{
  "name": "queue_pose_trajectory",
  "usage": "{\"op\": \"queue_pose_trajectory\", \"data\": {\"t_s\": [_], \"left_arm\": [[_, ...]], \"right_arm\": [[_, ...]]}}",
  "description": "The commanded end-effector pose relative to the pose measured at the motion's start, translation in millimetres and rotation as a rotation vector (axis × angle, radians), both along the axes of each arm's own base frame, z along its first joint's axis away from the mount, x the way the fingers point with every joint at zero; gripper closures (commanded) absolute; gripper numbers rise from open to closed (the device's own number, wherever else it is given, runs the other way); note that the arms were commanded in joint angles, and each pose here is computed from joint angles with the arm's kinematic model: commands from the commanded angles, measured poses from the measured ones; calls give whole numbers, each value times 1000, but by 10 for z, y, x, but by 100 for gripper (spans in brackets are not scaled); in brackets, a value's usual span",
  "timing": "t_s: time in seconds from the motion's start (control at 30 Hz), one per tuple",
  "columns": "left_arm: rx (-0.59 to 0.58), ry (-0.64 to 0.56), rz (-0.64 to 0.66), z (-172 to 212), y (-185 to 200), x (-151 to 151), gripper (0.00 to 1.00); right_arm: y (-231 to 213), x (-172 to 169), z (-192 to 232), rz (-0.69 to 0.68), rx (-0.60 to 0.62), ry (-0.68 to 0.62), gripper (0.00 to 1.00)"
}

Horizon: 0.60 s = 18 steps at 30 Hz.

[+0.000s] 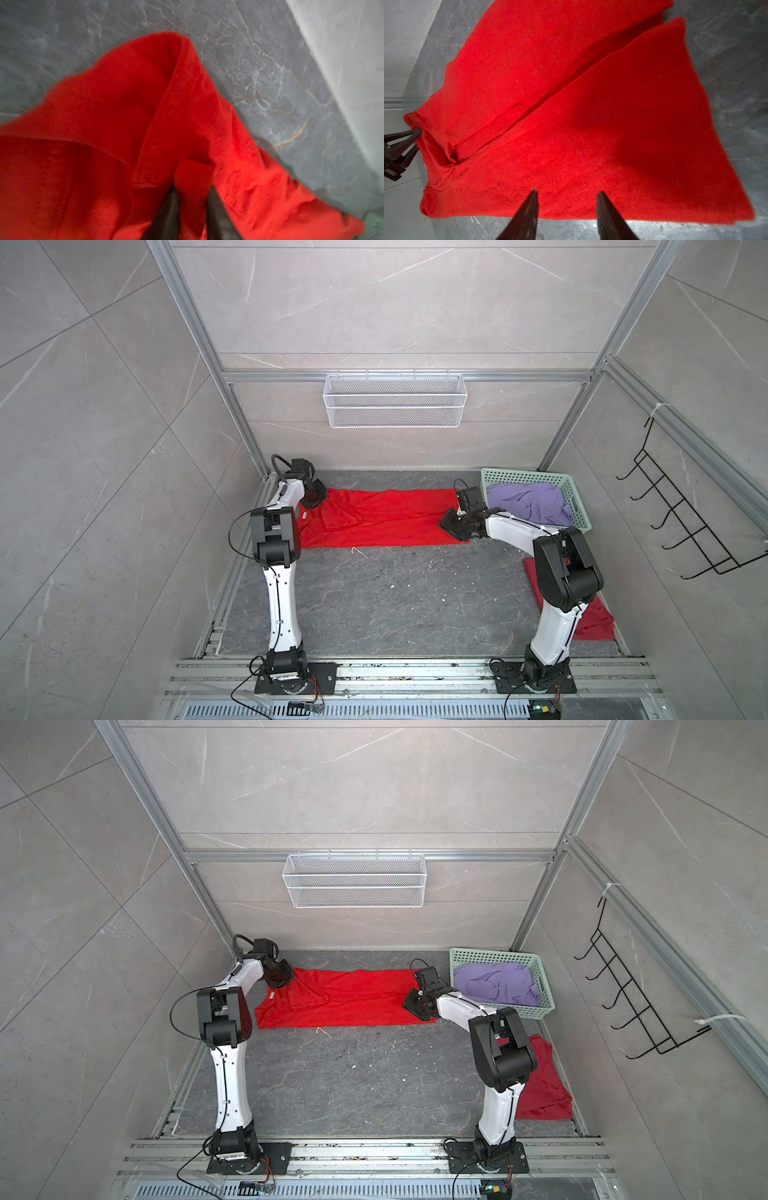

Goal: Fold and stack the t-shirts
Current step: 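Press the folded shirt flat along its far edge with both grippers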

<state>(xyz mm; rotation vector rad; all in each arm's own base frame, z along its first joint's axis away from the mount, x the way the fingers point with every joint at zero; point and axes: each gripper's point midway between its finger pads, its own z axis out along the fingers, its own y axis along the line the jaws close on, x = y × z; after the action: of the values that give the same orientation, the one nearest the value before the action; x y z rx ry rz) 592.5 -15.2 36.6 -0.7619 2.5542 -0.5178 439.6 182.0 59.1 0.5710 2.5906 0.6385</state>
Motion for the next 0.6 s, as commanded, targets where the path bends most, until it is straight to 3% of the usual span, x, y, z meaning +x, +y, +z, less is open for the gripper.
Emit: {"op": "queue_pose_trajectory", "data": {"t_s": [0.0, 0.07, 0.37, 0.57], "left_arm": [[-17, -66, -8, 172, -42, 97, 92], [-13, -84, -5, 245, -35, 90, 100], [-24, -204, 2, 894, -83, 24, 100], [-43, -244, -3, 1032, -124, 116, 100]], "right_arm": [[-61, -68, -174, -15, -33, 53, 52], [-65, -79, -179, -15, -38, 55, 53], [-76, -99, -257, -21, -40, 75, 53], [-81, -127, -335, -21, -46, 94, 53]]}}
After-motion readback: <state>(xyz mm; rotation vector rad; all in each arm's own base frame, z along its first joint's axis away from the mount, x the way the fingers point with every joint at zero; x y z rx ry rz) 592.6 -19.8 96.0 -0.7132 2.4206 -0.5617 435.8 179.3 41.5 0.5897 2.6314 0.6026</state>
